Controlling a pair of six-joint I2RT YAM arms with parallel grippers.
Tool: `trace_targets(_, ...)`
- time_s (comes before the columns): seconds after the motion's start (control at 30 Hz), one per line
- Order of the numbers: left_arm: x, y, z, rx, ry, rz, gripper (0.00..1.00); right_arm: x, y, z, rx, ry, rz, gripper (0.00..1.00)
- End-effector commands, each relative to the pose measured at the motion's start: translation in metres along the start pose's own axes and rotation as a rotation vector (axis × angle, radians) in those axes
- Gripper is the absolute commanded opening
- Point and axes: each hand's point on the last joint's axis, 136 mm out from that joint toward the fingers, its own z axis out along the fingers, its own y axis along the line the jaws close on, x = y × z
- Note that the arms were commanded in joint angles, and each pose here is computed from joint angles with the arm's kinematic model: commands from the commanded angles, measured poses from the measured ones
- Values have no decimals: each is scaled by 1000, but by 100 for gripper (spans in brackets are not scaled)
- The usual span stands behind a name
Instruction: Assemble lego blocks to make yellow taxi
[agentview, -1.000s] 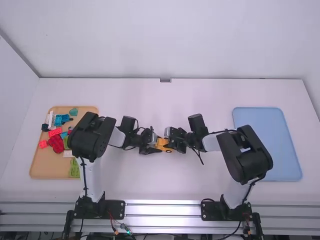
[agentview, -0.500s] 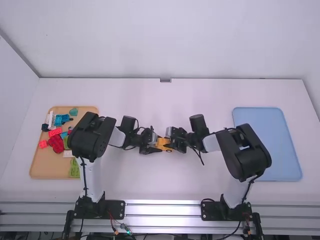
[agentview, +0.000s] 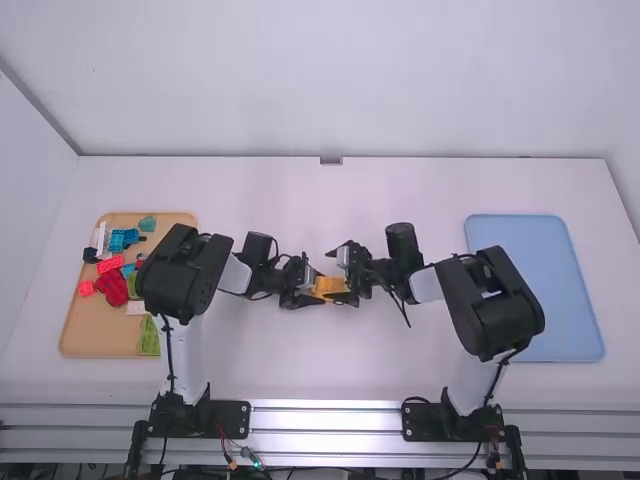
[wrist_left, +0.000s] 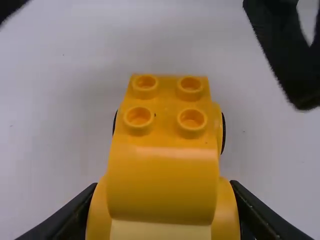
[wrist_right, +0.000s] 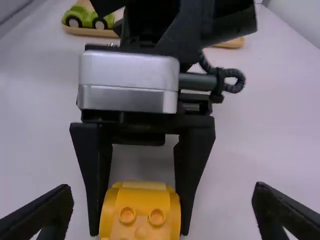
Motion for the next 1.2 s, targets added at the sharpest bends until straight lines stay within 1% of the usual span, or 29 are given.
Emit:
trace_targets(0.0, 2, -3, 4, 12, -2, -46, 48, -10, -2, -17, -12, -62, 46, 99)
trace_targets(0.07, 1, 0, 4, 4, -7, -56, 49, -7, -6, -25, 6, -54, 66, 99)
trace_targets(0.13, -3, 5, 4, -13, -19, -65, 49, 9, -13, -36, 57, 4, 111, 99)
trace_targets(0.23, -7, 11, 4, -31, -29, -68, 53, 32, -9, -43, 77, 93, 143, 99)
trace_targets(0.27, -7, 12, 4, -38, -27, -74, 58, 38, -6, -45, 76, 119, 151, 99)
trace_targets(0.3, -6, 14, 3, -46, -23, -80, 64, 41, -4, -45, 74, 133, 155, 99)
trace_targets(0.33, -5, 17, 3, -60, -15, -95, 79, 47, -1, -45, 73, 163, 169, 99)
trace_targets(0.4, -3, 20, 3, -74, -2, -114, 95, 54, 1, -44, 75, 200, 180, 99)
trace_targets(0.43, -2, 21, 3, -78, 1, -121, 100, 57, 2, -42, 78, 225, 177, 99)
trace_targets(0.53, -3, 20, 3, -71, 6, -133, 98, 62, 3, -36, 84, 277, 161, 99)
trace_targets(0.67, -9, 19, -3, -75, 26, -153, 99, 59, 6, -23, 64, 271, 115, 99)
trace_targets(0.73, -15, 23, -14, -108, 68, -174, 99, 64, -4, -18, 107, 294, 111, 99)
trace_targets(0.77, -19, 24, -19, -126, 91, -181, 98, 66, -9, -15, 134, 304, 121, 99)
trace_targets(0.8, -23, 26, -23, -141, 110, -182, 99, 67, -11, -14, 144, 305, 124, 99)
trace_targets(0.93, -47, 29, -47, -221, 190, -176, 99, 66, -14, 0, 137, 271, 75, 99)
trace_targets(1.0, -67, 31, -66, -291, 218, -190, 99, 66, -15, 7, 109, 261, 66, 99)
trace_targets(1.03, -69, 31, -68, -298, 219, -195, 99, 66, -15, 8, 106, 260, 67, 99)
trace_targets(1.1, -91, 33, -87, -378, 208, -254, 99, 63, -12, 15, 66, 248, 51, 99)
trace_targets(1.17, -103, 37, -100, -444, 200, -301, 99, 61, -11, 16, 48, 236, 37, 99)
